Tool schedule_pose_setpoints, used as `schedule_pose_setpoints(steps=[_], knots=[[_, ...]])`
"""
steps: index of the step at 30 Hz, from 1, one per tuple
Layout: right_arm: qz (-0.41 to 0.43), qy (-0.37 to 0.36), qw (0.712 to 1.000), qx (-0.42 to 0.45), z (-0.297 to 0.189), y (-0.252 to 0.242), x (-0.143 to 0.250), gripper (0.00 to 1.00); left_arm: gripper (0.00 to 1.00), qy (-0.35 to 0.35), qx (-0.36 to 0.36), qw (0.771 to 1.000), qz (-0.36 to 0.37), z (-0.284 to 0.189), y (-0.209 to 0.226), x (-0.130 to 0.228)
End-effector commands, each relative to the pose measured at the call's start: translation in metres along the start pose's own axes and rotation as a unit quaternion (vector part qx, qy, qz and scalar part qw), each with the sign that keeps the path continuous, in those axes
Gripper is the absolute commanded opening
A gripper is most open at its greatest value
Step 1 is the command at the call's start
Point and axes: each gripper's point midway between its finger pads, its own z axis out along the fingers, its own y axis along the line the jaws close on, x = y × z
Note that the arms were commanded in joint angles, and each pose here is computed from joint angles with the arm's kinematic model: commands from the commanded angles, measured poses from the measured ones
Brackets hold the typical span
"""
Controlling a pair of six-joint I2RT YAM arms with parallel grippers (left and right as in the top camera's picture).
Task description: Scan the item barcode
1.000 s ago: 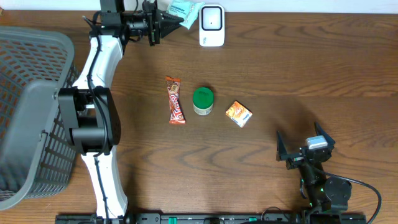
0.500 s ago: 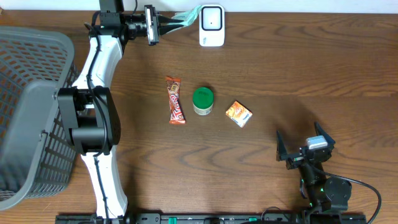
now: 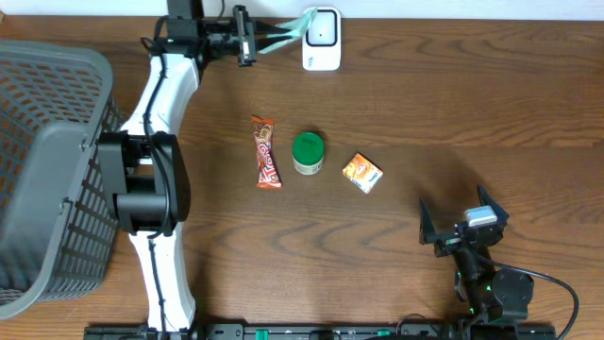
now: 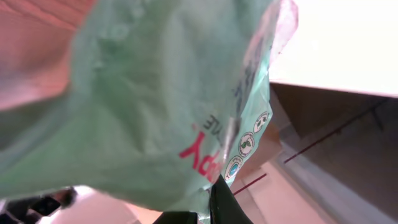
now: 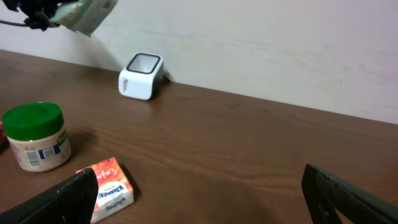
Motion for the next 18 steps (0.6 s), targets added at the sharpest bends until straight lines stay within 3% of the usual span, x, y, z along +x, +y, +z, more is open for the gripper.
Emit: schedule_pose_setpoints(steps=[1,7,14,18], knots=[[-0.001,0.002,1.0,-0.005,0.0,0.003,0.001,0.99,0.07,-0.015,0.018,0.999,-0.045,-0.01,-0.011,-0.002],[-0.001,0.002,1.0,-0.005,0.0,0.003,0.001,0.99,0.07,-0.014,0.027,0.998,-0.048,-0.028,-0.016,-0.007],[-0.001,0.002,1.0,-0.005,0.0,0.003,0.001,0.99,0.07,-0.014,0.024,0.99,-0.139,-0.06,-0.004,-0.019],[-0.001,0.002,1.0,-0.005,0.0,0.003,0.001,0.99,0.07,-0.019,0.032,0.987,-0.155,-0.073,-0.004,-0.024]])
